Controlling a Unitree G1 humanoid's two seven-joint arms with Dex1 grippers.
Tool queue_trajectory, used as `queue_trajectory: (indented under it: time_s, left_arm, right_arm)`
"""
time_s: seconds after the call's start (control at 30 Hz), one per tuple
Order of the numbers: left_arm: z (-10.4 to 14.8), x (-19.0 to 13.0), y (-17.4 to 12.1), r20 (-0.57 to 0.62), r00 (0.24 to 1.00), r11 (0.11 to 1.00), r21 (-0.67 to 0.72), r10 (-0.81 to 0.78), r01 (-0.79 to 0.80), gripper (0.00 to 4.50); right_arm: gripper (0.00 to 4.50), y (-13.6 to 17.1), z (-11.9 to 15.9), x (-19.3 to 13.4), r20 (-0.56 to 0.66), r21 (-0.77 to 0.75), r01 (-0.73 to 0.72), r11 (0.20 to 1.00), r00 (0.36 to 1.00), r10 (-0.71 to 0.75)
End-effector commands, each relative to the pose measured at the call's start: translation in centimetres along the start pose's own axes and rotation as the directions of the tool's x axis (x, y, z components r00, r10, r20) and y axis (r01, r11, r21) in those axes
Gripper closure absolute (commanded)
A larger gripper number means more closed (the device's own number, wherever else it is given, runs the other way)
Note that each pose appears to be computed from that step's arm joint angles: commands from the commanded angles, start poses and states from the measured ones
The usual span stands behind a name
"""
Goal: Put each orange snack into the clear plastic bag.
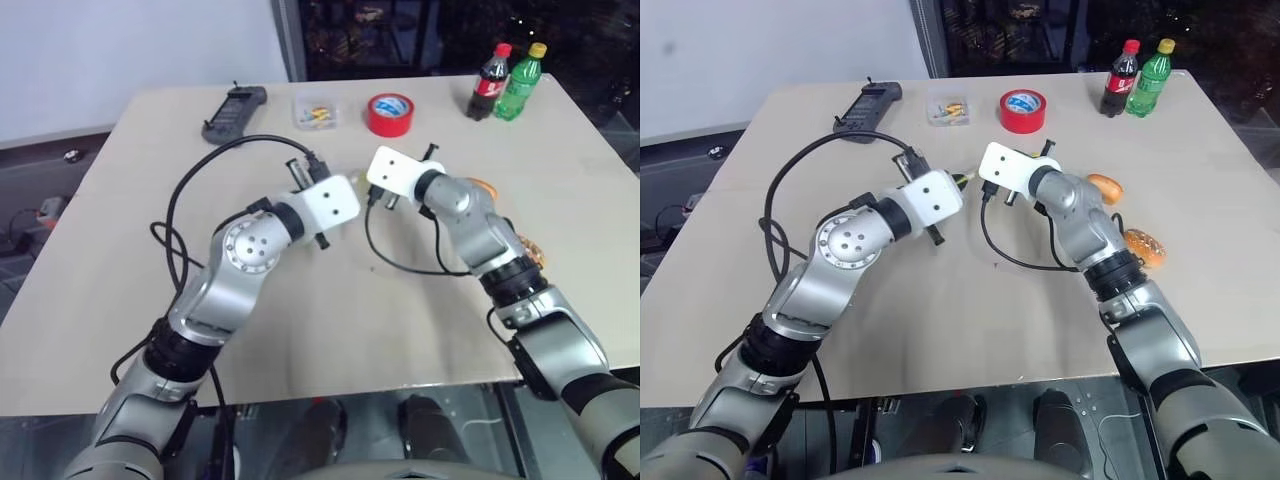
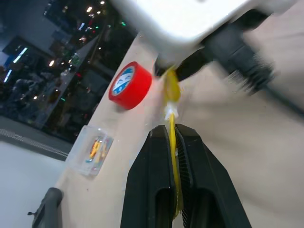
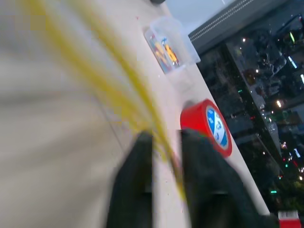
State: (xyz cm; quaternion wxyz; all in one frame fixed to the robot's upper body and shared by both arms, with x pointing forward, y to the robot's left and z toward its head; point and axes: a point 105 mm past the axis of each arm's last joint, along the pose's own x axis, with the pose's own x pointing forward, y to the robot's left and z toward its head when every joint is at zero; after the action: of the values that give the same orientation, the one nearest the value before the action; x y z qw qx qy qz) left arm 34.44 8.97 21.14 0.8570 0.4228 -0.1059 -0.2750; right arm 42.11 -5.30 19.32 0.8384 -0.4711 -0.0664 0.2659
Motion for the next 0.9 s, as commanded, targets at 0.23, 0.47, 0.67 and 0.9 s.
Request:
queue_trajectory:
  time_s: [0.23,0.47,0.67,0.9]
  left_arm:
    - [-1.4,-2.0,1.4,0.196,0.979,0.954,-0.299,0.05,0.011,4.5]
    - [-1.9,-2.6,0.9,0.217,0.976,0.941,-0.335,0.021,0.054,4.5]
    - [-2.1,-2.8,0.5,0.223,0.975,0.944,-0.322,0.008,0.066,4.5]
    - [-1.9,-3.0,-0.1,0.234,0.972,0.947,-0.312,0.001,0.074,4.5]
  right_arm:
    - [3.23,0.3,1.2,-5.4,0.13,0.528,-0.091,0.845,0.991,0.026]
    - [4.44,1.2,4.6,-6.1,0.263,0.687,-0.228,0.69,0.963,0.056]
    - [4.44,1.3,6.7,-5.5,0.321,0.703,-0.285,0.652,0.945,0.066]
    - [4.44,1.9,7.7,-4.8,0.35,0.704,-0.326,0.631,0.932,0.092]
